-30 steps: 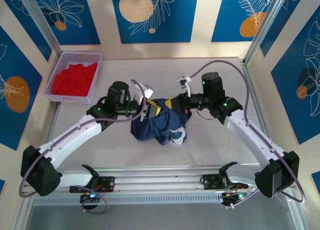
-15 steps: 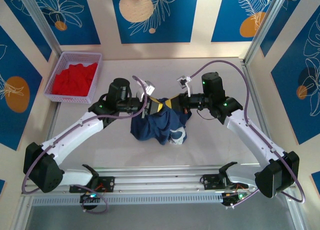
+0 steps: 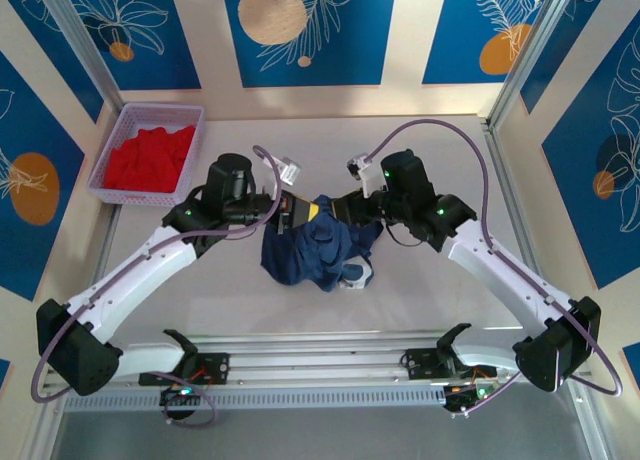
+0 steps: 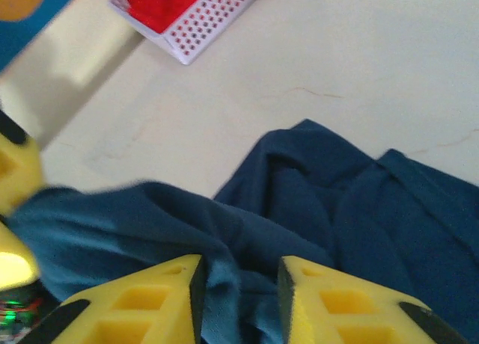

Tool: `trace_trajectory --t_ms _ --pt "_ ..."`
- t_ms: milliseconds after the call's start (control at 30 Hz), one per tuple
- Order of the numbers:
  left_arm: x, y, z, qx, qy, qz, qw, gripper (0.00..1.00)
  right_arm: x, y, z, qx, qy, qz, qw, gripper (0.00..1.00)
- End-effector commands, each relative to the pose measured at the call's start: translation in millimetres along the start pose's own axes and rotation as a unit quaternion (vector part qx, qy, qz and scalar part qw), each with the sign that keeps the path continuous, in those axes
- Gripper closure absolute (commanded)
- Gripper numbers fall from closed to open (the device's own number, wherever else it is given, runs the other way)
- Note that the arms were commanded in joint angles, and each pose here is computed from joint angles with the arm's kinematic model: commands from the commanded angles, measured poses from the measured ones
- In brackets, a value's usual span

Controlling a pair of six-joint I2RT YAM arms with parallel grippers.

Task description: Fold the inside-out t-shirt

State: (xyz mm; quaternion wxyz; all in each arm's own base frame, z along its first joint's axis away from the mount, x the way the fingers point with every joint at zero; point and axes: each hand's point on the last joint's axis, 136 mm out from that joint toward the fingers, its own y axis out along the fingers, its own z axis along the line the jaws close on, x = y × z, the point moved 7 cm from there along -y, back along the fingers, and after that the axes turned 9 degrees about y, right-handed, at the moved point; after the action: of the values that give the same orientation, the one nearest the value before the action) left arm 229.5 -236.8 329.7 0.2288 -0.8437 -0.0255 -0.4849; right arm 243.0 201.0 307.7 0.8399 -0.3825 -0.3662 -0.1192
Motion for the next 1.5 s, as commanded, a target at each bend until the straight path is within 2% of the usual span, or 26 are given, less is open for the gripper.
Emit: trace_trajectory --t_ms 0,133,233,400,467,567,633,767,800,867,900,1000,1233,1467 --pt "15 -12 -3 0.032 -0.039 -0.026 0.998 1.0 -5 -18 5 -0.005 -0.05 -0.021 0.999 0.59" --pt "20 -12 -5 0.025 -0.057 -0.037 0.997 1.0 -17 -27 28 0.086 -0.091 -0.041 0.991 0.54" --pt "22 -14 -7 0.021 -0.06 -0.044 0.997 1.0 -25 -20 40 0.123 -0.107 -0.034 0.986 0.54" --pt "22 -15 -9 0.016 -0.062 -0.046 0.997 1.0 -26 -2 43 0.113 -0.112 -0.032 0.987 0.54" --pt "21 -15 -9 0.011 -0.062 -0.046 0.997 1.0 -22 7 42 0.1 -0.111 -0.028 0.988 0.6" --pt "20 -16 -7 0.023 -0.061 -0.046 0.997 1.0 -19 12 40 0.091 -0.109 -0.028 0.99 0.87" --pt "20 -17 -5 0.037 -0.057 -0.047 0.997 1.0 -20 9 40 0.095 -0.106 -0.029 0.989 1.0" --pt "19 -17 3 0.073 -0.05 -0.052 0.995 1.0 -24 -3 36 0.143 -0.076 -0.028 0.986 1.0" --pt "18 -17 4 0.077 -0.046 -0.052 0.995 0.96 -23 -7 35 0.157 -0.067 -0.029 0.985 1.0" --pt "16 -18 7 0.09 -0.033 -0.052 0.994 0.75 -22 -13 29 0.186 -0.048 -0.03 0.981 1.0" --pt "15 -20 7 0.094 -0.027 -0.051 0.994 0.68 -22 -15 27 0.198 -0.041 -0.03 0.979 1.0" --pt "7 -23 6 0.092 -0.008 -0.049 0.995 0.54 -20 -20 20 0.229 -0.024 -0.032 0.973 1.0" --pt "-12 -18 3 0.055 0.001 -0.026 0.998 0.46 -16 -28 8 0.241 -0.012 -0.04 0.97 1.0" --pt "-30 -7 32 0.139 -0.033 0.029 0.989 0.44 -11 -38 4 0.255 -0.003 -0.053 0.965 1.0"
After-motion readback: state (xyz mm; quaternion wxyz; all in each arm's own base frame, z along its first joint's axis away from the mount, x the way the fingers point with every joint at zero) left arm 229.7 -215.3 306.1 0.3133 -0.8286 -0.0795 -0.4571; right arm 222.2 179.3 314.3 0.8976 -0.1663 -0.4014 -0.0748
